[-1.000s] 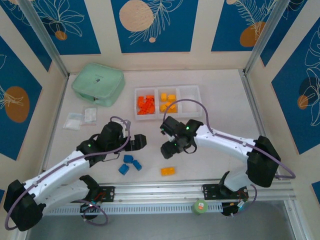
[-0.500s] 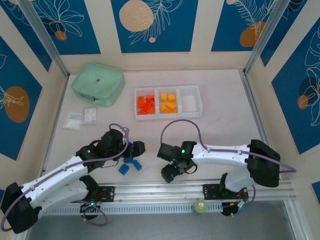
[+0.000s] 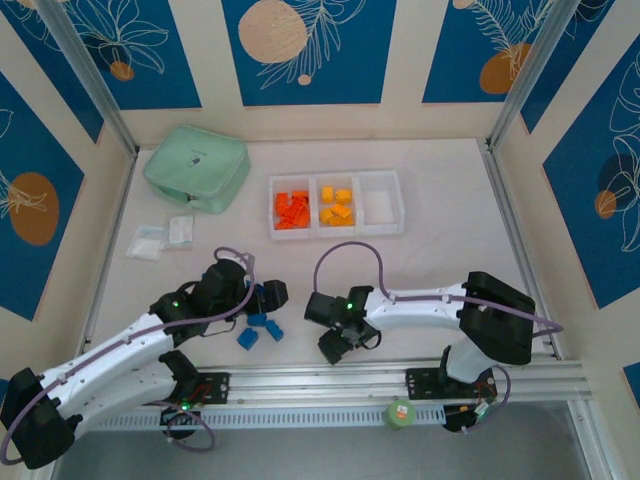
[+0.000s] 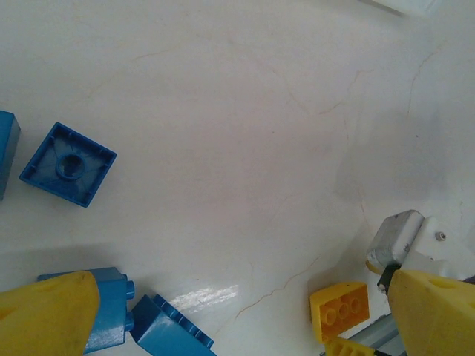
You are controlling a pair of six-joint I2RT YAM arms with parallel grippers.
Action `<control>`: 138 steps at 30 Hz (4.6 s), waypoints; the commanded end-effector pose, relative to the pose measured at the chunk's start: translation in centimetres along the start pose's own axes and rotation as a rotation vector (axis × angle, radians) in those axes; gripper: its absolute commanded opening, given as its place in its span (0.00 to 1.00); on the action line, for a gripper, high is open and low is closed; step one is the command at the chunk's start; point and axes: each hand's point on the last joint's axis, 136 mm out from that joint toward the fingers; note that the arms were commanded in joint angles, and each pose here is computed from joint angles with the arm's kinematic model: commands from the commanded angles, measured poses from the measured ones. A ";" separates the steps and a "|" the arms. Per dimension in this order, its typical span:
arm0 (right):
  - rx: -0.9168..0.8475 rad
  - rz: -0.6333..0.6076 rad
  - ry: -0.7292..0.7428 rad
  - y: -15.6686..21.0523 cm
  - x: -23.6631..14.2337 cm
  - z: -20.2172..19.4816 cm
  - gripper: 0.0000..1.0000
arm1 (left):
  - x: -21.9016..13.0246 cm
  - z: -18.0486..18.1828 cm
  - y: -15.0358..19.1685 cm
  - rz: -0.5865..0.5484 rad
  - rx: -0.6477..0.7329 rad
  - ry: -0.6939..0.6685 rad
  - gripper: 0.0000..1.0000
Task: Sort the legos into containers by color
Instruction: Rotate the lego at the center of the table, then pick up the lego from the bottom-center of the table, then place the lego in the container, then pick up the lego from the bottom-center of the table.
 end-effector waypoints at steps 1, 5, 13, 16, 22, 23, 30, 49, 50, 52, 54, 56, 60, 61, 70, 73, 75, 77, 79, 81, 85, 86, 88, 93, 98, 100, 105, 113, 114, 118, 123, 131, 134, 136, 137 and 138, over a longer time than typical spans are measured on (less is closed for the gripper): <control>0.027 -0.033 0.082 -1.4 -0.8 -1.3 0.87 | -0.1 0.6 0.1 -0.007 0.002 -0.022 0.99; 0.050 -0.050 0.091 -2.6 -0.9 -1.8 0.84 | -0.1 0.5 0.0 -0.014 0.007 -0.022 0.99; 0.048 -0.020 0.061 -2.7 0.0 -0.9 0.68 | -0.2 0.7 -0.1 -0.016 0.014 -0.031 0.99; 0.054 -0.012 0.053 -2.6 0.2 -0.7 0.61 | -0.1 0.7 0.0 -0.015 0.013 -0.030 0.99; 0.064 -0.016 0.047 -2.7 0.2 -0.5 0.51 | -0.1 0.6 -0.1 -0.016 0.016 -0.029 0.99; 0.065 -0.018 0.047 -2.7 0.2 -0.5 0.49 | -0.1 0.5 -0.1 -0.017 0.016 -0.027 0.99; 0.072 -0.040 0.039 -3.1 -0.4 -0.5 0.34 | -0.3 0.2 -0.3 -0.020 0.026 -0.022 0.99; 0.384 -0.418 0.011 -16.2 -11.0 -14.7 0.31 | -1.4 -2.7 -5.8 -0.150 0.115 -0.034 0.99; 0.400 -0.430 0.020 -17.2 -11.1 -15.8 0.31 | -1.3 -2.9 -6.2 -0.150 0.115 -0.032 0.99; 0.413 -0.453 0.044 -19.5 -11.1 -18.2 0.31 | -1.1 -3.3 -7.1 -0.145 0.114 -0.027 0.99; 0.414 -0.457 0.085 -21.3 -10.6 -20.2 0.31 | -0.8 -3.5 -7.8 -0.144 0.117 -0.030 0.99; 0.421 -0.442 0.104 -22.8 -9.7 -21.7 0.31 | -0.5 -3.8 -8.4 -0.144 0.115 -0.028 0.99; 0.434 -0.430 0.123 -25.2 -8.1 -24.4 0.31 | 0.3 -4.2 -9.0 -0.128 0.109 -0.014 0.99; 0.437 -0.428 0.136 -25.6 -7.7 -25.0 0.32 | 0.5 -4.2 -9.0 -0.126 0.108 -0.015 0.99; 0.436 -0.384 0.165 -27.7 -5.5 -27.8 0.48 | 1.0 -4.2 -9.6 -0.120 0.087 -0.003 0.99; 0.419 -0.422 0.178 -27.9 -7.2 -27.5 0.53 | 0.8 -4.2 -9.8 -0.127 0.087 0.002 0.99; 0.414 -0.453 0.181 -27.7 -8.8 -27.2 0.54 | 0.6 -4.3 -10.0 -0.130 0.088 0.005 0.99; 0.400 -0.484 0.171 -27.4 -10.2 -26.4 0.55 | 0.4 -4.3 -10.0 -0.134 0.086 0.009 0.99; 0.391 -0.495 0.168 -26.7 -11.1 -25.5 0.57 | 0.1 -4.4 -10.1 -0.140 0.085 0.016 0.99; 0.385 -0.500 0.158 -25.9 -11.6 -24.6 0.58 | -0.1 -4.4 -10.1 -0.145 0.086 0.019 0.99; 0.345 -0.508 0.121 -24.1 -12.3 -21.7 0.60 | -0.8 -4.2 -9.9 -0.148 0.086 0.018 0.99; 0.336 -0.505 0.117 -23.5 -12.4 -20.9 0.61 | -0.9 -4.1 -9.9 -0.146 0.086 0.021 0.99; 0.310 -0.501 0.095 -22.4 -12.6 -19.1 0.63 | -1.3 -4.0 -9.6 -0.142 0.089 0.023 0.99; 0.231 -0.465 0.066 -19.5 -12.3 -14.6 0.67 | -2.2 -2.9 -8.6 -0.122 0.103 -0.008 0.99; 0.146 -0.446 -0.031 -17.4 -11.3 -9.2 0.71 | -3.0 -1.1 -7.1 -0.099 0.087 -0.049 0.99; 0.096 -0.434 -0.073 -16.9 -10.7 -6.6 0.73 | -3.4 -0.1 -6.5 -0.097 0.077 -0.069 0.99; -0.019 -0.428 -0.145 -16.2 -8.9 -0.8 0.77 | -4.2 1.8 -5.4 -0.093 0.054 -0.116 0.99; -0.088 -0.394 -0.230 -16.3 -5.2 4.8 0.81 | -5.6 3.5 -4.6 -0.127 0.016 -0.146 0.99; -0.098 -0.393 -0.221 -16.2 -4.8 5.2 0.81 | -5.9 3.7 -4.5 -0.131 0.013 -0.155 0.99; -0.119 -0.384 -0.262 -15.7 -3.6 7.0 0.80 | -6.6 4.7 -4.2 -0.140 -0.001 -0.193 0.99; -0.133 -0.344 -0.273 -15.1 -2.2 8.4 0.77 | -6.9 5.6 -4.0 -0.159 -0.024 -0.214 0.99; -0.131 -0.314 -0.275 -14.8 -0.7 9.0 0.67 | -7.2 6.1 -3.9 -0.173 -0.038 -0.222 0.99; -0.131 -0.307 -0.267 -14.8 -0.2 8.9 0.61 | -7.3 6.1 -3.9 -0.173 -0.037 -0.224 0.99; -0.130 -0.301 -0.260 -14.8 0.1 8.8 0.57 | -7.2 6.1 -3.9 -0.174 -0.037 -0.223 0.99; -0.131 -0.296 -0.256 -14.7 0.2 8.8 0.56 | -7.2 6.1 -3.9 -0.175 -0.038 -0.222 0.99; -0.131 -0.288 -0.252 -14.7 0.3 8.8 0.55 | -7.2 6.1 -3.9 -0.174 -0.038 -0.221 0.99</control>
Point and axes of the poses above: each hand's point on the last joint's axis, 136 mm out from that joint toward the fingers, its own x axis out along the fingers, its own z axis along the line the jaws close on, y = z × x, and after that the axes turned 12 degrees about -x, right-handed
